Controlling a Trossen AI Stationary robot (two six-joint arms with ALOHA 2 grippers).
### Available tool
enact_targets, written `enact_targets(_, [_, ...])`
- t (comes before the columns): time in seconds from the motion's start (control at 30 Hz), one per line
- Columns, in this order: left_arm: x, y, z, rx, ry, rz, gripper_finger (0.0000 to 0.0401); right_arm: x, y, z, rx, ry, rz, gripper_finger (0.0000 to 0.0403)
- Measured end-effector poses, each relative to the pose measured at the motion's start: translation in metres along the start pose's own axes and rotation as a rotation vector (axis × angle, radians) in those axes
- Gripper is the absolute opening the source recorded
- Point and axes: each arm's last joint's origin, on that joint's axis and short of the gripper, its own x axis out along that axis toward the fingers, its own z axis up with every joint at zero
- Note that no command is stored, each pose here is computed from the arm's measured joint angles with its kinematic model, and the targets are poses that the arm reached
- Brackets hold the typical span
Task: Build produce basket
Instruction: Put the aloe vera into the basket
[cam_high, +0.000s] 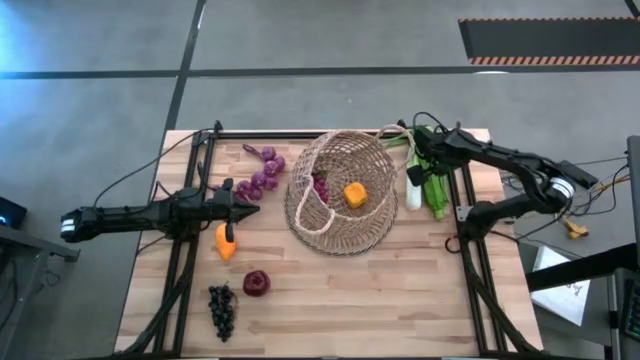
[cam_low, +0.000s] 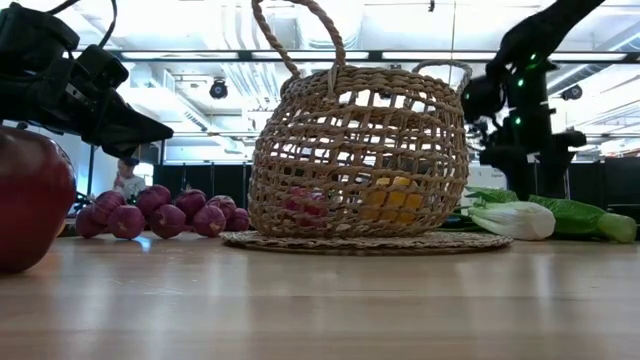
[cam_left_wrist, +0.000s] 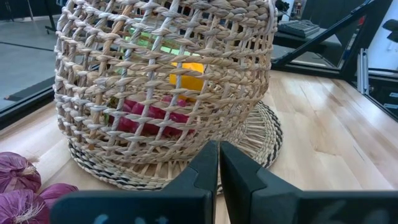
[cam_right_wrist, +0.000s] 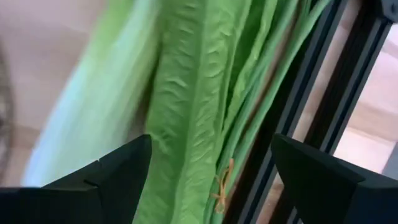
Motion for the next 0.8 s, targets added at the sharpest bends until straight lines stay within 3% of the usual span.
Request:
enact_targets(0.27, [0.0,0.0,0.0,0.0,0.0,0.0,0.0,0.022,0.008,0.017,0.021,-0.003,0.001,0.0287])
enact_targets(0.57, [0.0,0.0,0.0,0.0,0.0,0.0,0.0,0.052,0.015,0.024,0.003,0.063,-0.075,0.0252])
enact_targets(0.8, [0.0,0.0,0.0,0.0,0.0,0.0,0.0,0.05,0.012,0.024,-0.036,0.034,-0.128,0.0169])
